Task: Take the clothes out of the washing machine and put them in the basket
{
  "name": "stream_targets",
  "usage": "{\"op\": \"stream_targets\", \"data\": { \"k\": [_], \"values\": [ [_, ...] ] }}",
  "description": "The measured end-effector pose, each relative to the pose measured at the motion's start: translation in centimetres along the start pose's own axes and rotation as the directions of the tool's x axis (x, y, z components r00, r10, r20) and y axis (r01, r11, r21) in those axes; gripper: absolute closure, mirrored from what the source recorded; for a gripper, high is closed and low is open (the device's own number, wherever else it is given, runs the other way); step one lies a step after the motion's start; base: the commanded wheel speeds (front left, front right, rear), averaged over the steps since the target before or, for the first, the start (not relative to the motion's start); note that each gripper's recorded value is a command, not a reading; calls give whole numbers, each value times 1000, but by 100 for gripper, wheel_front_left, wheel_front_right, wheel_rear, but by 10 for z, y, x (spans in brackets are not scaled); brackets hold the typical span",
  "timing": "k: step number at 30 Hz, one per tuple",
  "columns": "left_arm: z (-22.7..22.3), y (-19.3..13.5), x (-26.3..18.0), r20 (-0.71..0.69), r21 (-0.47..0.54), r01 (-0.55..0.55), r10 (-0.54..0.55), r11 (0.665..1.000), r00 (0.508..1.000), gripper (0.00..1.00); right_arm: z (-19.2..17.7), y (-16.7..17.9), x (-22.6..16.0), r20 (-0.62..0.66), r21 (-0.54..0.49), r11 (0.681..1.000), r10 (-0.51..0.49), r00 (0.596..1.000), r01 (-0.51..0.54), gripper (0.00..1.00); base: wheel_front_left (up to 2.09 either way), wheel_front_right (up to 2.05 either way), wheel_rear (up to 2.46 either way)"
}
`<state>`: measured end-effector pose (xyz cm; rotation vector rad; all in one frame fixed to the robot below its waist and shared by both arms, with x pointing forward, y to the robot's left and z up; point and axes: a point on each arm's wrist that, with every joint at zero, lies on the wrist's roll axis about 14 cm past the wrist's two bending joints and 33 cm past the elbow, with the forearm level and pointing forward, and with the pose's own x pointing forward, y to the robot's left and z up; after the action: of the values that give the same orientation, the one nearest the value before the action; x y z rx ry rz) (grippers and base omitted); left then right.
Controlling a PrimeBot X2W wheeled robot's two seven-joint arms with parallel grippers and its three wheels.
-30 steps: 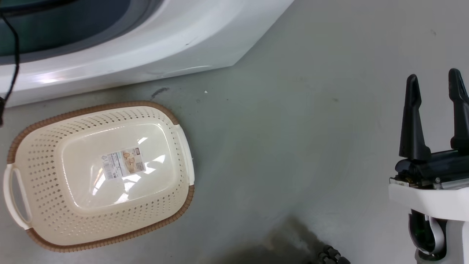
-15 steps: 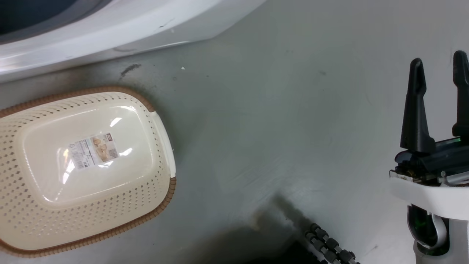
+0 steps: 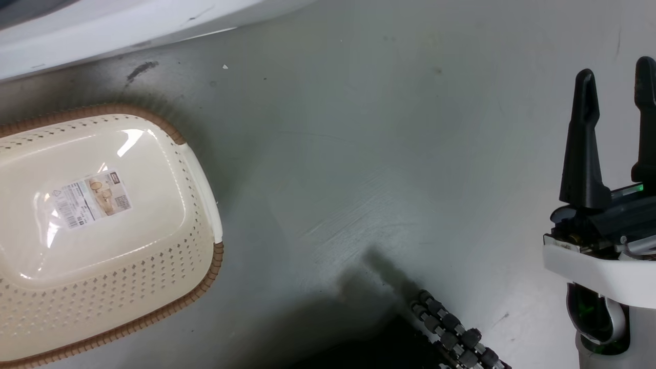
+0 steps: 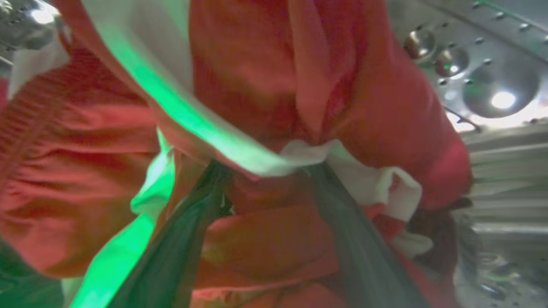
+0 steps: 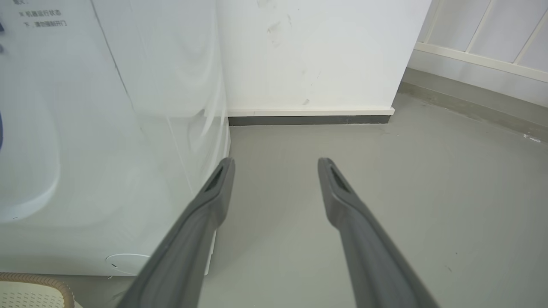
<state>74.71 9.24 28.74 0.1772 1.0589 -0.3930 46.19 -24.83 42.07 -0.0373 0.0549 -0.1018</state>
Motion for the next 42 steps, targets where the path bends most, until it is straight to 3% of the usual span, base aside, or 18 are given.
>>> {"op": "stream_targets", "data": {
  "k": [9,10,11,24,34,42],
  "values": [
    [-4,-1,19,-32,16,-4,4,1000,999,0,-9,-6,0,-25,4,1000,-18,1000,18,0,0,0,0],
    [-2,-1,20,-24,22,-6,7,1000,1000,40,-10,-6,0,-26,3,1000,-18,1000,18,0,0,0,0],
    [-2,0,20,-17,26,-10,10,1000,1000,100,-10,-6,1,-25,2,1000,-18,1000,19,0,0,0,0],
    [15,4,-2,99,71,-46,39,996,994,100,10,-6,2,27,-2,1000,-13,1000,14,0,0,0,0],
    [40,-9,-59,289,124,-40,2,991,957,100,41,1,-6,97,-6,1000,8,995,-8,0,0,0,0],
    [32,-19,-99,373,151,-35,-24,988,928,100,64,9,-19,145,-5,1000,29,989,-28,0,0,0,0]
  ]
}}
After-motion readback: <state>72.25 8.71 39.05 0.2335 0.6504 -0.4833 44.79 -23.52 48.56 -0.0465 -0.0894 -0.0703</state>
